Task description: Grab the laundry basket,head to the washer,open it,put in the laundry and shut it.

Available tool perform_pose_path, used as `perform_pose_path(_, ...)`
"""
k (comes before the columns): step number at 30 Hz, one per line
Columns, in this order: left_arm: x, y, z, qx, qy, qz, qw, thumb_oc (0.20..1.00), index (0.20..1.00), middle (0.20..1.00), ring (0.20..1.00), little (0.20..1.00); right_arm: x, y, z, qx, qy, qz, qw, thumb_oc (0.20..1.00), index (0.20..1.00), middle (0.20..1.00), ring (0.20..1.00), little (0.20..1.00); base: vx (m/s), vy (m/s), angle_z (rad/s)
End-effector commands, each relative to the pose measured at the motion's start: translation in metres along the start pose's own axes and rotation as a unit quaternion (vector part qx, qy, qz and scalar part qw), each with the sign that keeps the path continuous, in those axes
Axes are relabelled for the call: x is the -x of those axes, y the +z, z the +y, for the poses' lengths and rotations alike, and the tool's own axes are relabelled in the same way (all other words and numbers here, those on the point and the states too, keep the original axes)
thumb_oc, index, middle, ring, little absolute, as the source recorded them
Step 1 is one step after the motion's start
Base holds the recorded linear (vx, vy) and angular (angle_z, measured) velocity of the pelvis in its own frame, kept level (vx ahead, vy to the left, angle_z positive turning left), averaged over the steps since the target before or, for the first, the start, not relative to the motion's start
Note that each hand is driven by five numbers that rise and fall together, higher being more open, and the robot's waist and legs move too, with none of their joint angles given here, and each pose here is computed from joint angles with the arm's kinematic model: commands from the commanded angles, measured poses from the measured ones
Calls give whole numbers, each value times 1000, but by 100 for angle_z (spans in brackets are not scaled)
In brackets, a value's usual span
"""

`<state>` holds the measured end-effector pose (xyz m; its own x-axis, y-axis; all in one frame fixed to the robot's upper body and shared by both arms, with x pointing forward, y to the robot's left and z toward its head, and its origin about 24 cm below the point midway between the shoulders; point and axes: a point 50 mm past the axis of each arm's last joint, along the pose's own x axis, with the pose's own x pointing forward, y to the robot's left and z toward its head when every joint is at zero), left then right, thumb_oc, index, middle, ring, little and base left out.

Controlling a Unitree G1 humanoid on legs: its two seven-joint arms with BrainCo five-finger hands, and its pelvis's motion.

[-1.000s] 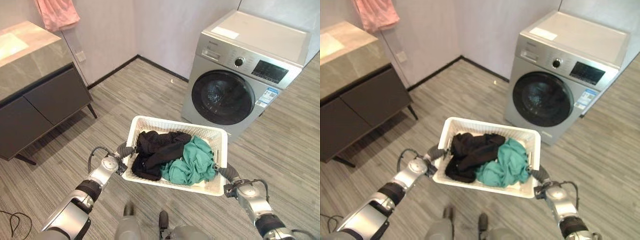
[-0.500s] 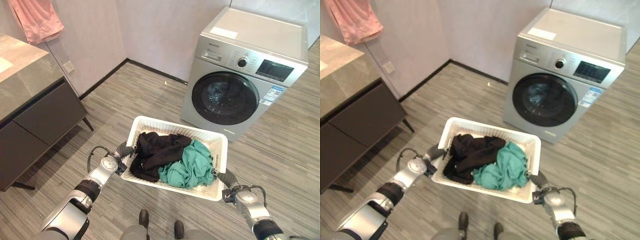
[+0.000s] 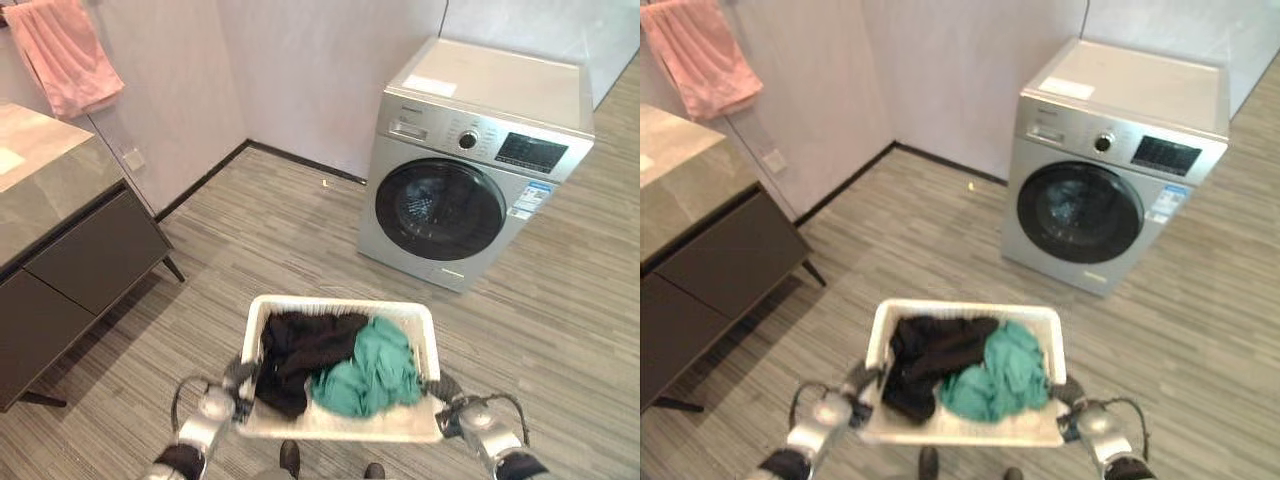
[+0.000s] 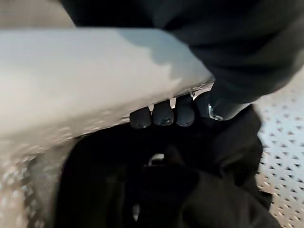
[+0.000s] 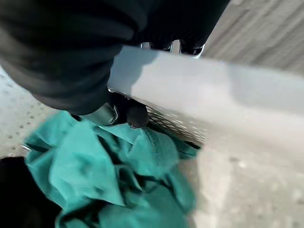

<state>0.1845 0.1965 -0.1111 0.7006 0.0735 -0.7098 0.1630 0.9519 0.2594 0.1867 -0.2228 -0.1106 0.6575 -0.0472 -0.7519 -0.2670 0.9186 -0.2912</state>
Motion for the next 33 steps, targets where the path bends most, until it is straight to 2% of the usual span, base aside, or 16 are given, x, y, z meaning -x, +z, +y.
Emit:
perform_pose_path(1, -10, 59, 15, 24, 28, -112, 993, 200, 200, 200, 200, 200, 1, 24, -33, 23, -54, -51, 997, 200, 200, 200, 200, 200, 0, 0, 0)
perform_pose_path(6, -7, 59, 21, 26, 38, -119, 992, 200, 200, 200, 200, 200, 6, 42, -44, 24, -76, -94, 992, 200, 200, 200, 200, 200, 8, 49, -8)
perform_pose_path(10, 2, 91, 40, 17, 64, -192, 979, 200, 200, 200, 200, 200, 26, 87, -77, 41, -138, -192, 971, 200, 200, 200, 200, 200, -11, 171, -49)
perform_pose_path(14, 11, 117, 51, 10, 72, -249, 966, 200, 200, 200, 200, 200, 41, 101, -94, 52, -165, -229, 958, 200, 200, 200, 200, 200, 21, 194, -51)
perform_pose_path(17, 27, 167, 64, -38, 75, -336, 938, 200, 200, 200, 200, 200, 65, 115, -121, 76, -209, -269, 937, 200, 200, 200, 200, 200, 107, 347, -20)
perform_pose_path(21, 35, 190, 77, -47, 98, -372, 922, 200, 200, 200, 200, 200, 67, 129, -126, 95, -214, -283, 930, 200, 200, 200, 200, 200, 112, 147, -41)
perform_pose_path(24, 33, 197, 81, -47, 105, -370, 922, 200, 200, 200, 200, 200, 61, 132, -121, 100, -207, -278, 933, 200, 200, 200, 200, 200, 321, 59, -61)
perform_pose_path(31, 19, 201, 68, -42, 87, -347, 933, 200, 200, 200, 200, 200, 48, 121, -100, 76, -175, -262, 946, 200, 200, 200, 200, 200, 353, -46, 0)
perform_pose_path(33, 12, 203, 53, -44, 74, -340, 936, 200, 200, 200, 200, 200, 47, 104, -100, 58, -177, -240, 953, 200, 200, 200, 200, 200, 523, -141, 52)
